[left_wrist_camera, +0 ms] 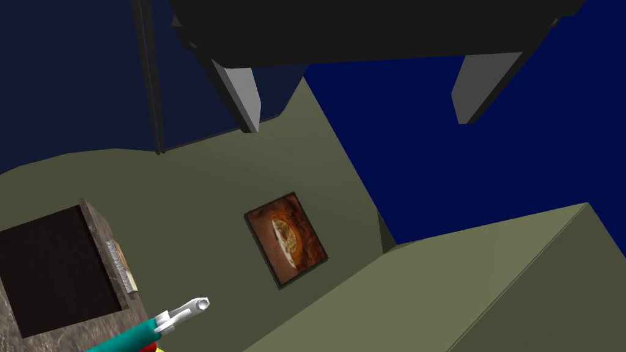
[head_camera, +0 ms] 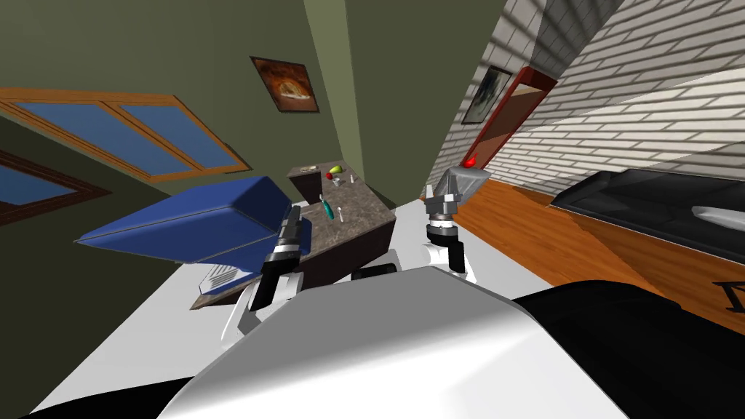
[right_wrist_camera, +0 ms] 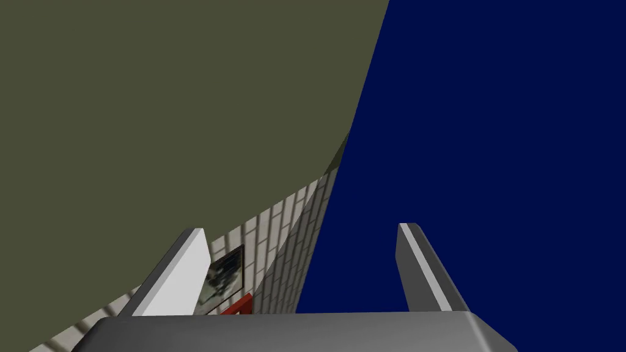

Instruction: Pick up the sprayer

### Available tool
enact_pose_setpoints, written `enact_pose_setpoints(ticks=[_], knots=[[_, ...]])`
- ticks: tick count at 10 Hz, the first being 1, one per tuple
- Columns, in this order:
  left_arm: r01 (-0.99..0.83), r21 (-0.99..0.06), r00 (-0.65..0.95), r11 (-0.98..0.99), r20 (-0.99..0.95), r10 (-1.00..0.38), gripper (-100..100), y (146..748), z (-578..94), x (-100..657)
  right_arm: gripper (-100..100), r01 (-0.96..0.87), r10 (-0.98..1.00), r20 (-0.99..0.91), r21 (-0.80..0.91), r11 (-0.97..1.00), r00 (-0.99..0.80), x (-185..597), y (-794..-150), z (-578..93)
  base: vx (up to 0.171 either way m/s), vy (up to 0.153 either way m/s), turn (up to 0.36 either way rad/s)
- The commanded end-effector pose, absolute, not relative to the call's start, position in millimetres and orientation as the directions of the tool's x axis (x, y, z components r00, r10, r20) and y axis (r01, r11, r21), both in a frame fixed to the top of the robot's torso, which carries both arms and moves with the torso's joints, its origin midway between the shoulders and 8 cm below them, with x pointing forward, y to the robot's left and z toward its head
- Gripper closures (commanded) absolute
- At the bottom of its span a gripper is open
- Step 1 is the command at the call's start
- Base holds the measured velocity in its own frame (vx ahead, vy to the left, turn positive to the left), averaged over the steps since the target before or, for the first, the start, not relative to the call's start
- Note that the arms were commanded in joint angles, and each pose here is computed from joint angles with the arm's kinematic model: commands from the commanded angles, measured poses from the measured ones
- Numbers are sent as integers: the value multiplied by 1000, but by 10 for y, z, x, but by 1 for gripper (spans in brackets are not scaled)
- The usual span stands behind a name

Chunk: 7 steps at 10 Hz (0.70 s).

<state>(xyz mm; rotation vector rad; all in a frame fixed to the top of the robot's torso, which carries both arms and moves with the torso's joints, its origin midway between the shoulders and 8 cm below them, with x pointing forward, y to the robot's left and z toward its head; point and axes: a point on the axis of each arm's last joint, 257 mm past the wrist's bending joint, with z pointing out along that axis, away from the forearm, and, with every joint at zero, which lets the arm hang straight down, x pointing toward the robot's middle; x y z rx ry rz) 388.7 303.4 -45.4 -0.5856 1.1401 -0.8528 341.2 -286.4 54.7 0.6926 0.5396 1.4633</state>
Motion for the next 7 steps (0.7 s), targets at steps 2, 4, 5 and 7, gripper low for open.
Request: enact_pose_setpoints(ticks=[2,4,5,7], knots=[[200,-772,170,603,-579,-798,-100,3167,-643,3912,0,-704,995,82,710,-22,52,3413,-2864,548,-14,-16,-186],[134,-761,168,635,-614,-771,-100,3302,-774,3926,0,-704,995,82,710,-22,52,3413,-2864,548,-12,-13,-209],[81,-742,167,666,-648,-743,-100,3429,-870,3925,0,-704,995,82,710,-22,52,3413,-2864,547,-5,-14,-272],[6,-723,160,691,-682,-714,-100,3596,-1012,3918,0,-704,995,82,710,-22,52,3412,-2864,547,-4,-11,-211]])
